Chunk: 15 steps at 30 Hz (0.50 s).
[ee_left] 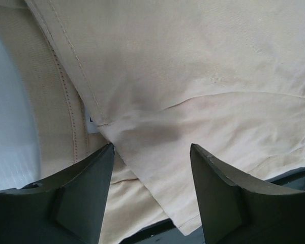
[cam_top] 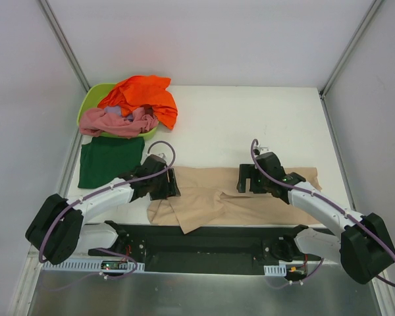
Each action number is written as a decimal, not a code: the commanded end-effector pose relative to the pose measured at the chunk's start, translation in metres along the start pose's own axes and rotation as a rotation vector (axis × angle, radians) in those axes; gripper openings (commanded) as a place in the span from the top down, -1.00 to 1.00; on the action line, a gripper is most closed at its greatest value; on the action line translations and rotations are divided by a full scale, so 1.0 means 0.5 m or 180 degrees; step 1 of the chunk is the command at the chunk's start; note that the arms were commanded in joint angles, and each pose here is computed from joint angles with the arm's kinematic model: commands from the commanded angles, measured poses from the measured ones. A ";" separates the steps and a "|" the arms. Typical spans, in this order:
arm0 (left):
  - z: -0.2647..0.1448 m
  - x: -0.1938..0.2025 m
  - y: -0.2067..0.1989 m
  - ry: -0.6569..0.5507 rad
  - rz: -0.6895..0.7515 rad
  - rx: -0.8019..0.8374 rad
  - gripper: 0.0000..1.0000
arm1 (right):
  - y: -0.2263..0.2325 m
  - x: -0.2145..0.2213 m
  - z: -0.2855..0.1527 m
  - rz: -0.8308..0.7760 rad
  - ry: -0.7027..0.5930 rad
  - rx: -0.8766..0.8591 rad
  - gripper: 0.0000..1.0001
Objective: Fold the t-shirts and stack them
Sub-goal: Fold the other side of the tshirt into a rectangle
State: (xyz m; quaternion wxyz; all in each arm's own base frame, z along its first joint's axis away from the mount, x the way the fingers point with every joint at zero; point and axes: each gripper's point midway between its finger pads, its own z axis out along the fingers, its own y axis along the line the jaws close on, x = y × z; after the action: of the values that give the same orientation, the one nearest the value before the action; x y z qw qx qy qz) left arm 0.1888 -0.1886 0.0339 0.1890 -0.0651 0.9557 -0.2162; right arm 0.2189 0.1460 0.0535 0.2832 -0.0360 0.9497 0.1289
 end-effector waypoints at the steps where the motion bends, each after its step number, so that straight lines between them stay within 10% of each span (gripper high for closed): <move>1: 0.004 -0.018 0.002 -0.0040 0.0041 -0.0092 -0.14 | 0.002 -0.004 -0.001 0.0054 -0.0047 -0.0053 -0.92; 15: -0.008 -0.056 -0.006 -0.0291 0.0070 -0.0122 0.17 | -0.008 0.009 0.013 0.0056 0.0076 -0.0002 -0.93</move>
State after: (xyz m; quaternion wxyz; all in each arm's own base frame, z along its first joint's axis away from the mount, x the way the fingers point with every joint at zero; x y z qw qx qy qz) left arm 0.1953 -0.1839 0.0310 0.1969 -0.0696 0.9583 -0.1950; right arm 0.2165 0.1428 0.0452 0.2689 -0.0314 0.9543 0.1264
